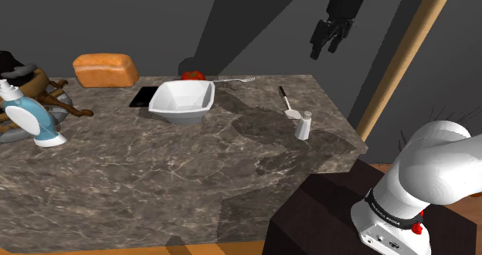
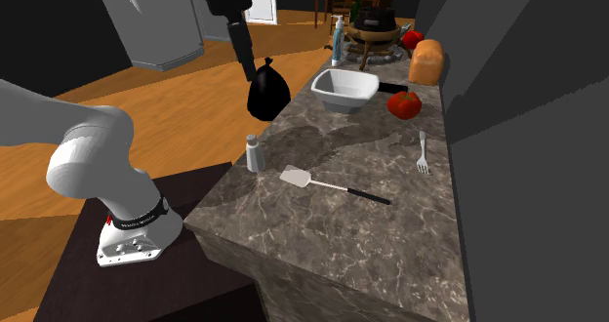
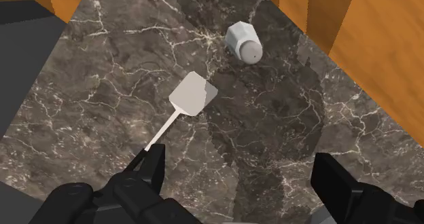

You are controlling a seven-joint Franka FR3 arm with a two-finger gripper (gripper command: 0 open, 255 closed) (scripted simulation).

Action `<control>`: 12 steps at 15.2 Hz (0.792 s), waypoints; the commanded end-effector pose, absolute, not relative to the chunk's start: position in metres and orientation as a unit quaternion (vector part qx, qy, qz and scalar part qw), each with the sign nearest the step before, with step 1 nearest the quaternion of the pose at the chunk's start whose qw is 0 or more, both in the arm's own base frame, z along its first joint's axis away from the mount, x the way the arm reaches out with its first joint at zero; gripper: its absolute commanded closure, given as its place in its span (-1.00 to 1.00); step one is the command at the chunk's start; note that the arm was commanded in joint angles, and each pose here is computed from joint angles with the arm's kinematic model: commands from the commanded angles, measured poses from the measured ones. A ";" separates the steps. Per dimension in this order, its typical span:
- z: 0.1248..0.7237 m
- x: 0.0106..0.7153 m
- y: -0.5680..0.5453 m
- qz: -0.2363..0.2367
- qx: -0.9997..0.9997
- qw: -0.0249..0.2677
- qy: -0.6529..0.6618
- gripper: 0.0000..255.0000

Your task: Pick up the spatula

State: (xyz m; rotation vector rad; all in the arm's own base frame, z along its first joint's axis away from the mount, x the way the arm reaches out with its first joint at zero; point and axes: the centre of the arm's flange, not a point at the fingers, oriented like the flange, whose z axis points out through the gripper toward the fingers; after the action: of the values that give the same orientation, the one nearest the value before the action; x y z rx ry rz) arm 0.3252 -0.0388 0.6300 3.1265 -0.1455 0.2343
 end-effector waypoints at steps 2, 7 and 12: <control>0.620 0.334 -0.041 0.073 0.996 0.002 -0.059 -1.00; 0.572 0.377 -0.058 0.064 0.990 0.004 -0.125 -1.00; 0.522 0.417 -0.079 0.055 0.980 0.006 -0.190 -1.00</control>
State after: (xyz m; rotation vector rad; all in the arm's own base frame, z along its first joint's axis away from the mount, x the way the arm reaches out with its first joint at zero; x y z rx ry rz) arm 0.4094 -0.0757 0.5327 3.0762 -0.5507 0.1768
